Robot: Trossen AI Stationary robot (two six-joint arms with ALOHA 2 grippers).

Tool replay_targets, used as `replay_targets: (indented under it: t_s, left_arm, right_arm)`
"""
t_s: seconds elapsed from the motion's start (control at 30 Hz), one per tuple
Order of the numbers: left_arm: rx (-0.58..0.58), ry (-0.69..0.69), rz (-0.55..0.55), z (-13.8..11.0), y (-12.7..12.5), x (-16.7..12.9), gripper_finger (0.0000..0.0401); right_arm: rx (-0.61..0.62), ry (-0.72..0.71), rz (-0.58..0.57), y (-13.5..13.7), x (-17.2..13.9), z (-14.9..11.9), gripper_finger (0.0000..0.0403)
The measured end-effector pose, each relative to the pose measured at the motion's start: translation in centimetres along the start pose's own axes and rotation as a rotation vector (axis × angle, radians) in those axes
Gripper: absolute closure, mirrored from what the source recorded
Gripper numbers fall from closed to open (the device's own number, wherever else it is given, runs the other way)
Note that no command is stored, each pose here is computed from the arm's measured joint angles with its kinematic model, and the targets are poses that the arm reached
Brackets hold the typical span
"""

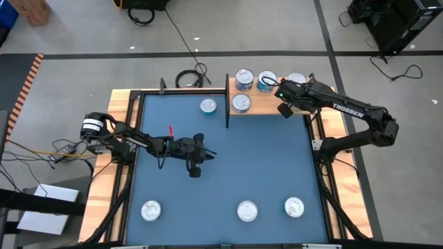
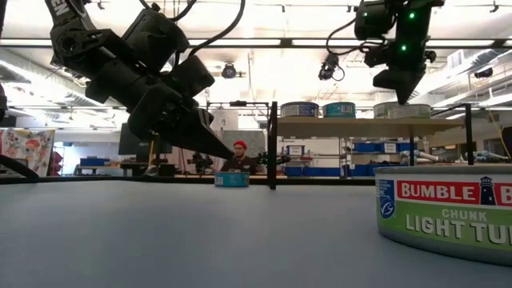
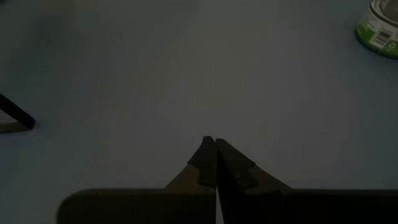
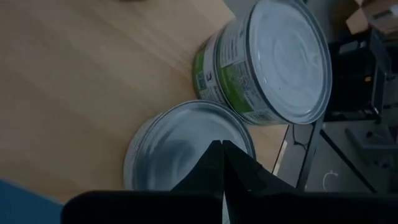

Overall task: Stack canned seafood by type on shelf
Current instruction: Put the bottom light blue tuna can on the shelf aligned with the other light blue tuna cans on the shelf

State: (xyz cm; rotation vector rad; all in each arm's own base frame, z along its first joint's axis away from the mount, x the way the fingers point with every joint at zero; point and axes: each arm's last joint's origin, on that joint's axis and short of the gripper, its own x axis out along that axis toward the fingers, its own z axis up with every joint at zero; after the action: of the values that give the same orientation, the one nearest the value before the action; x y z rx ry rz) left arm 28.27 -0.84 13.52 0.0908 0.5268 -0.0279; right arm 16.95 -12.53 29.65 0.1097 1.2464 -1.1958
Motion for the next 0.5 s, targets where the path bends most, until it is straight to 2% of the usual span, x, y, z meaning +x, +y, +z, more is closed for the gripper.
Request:
replay_targets:
  t_s: [0.2,0.5]
  left_arm:
    - [-0.001,-0.005,-0.012,0.0,0.0,0.0,0.0400]
    - [-0.003,-0.131,-0.017,1.3,0.0,-0.1,0.0400]
  right_arm:
    - [-0.015,-0.133,0.055,-0.1,-2.4,-0.7,0.0400]
    - [0.001,-0.538,0.267,1.8,-5.9,-1.3,0.0402]
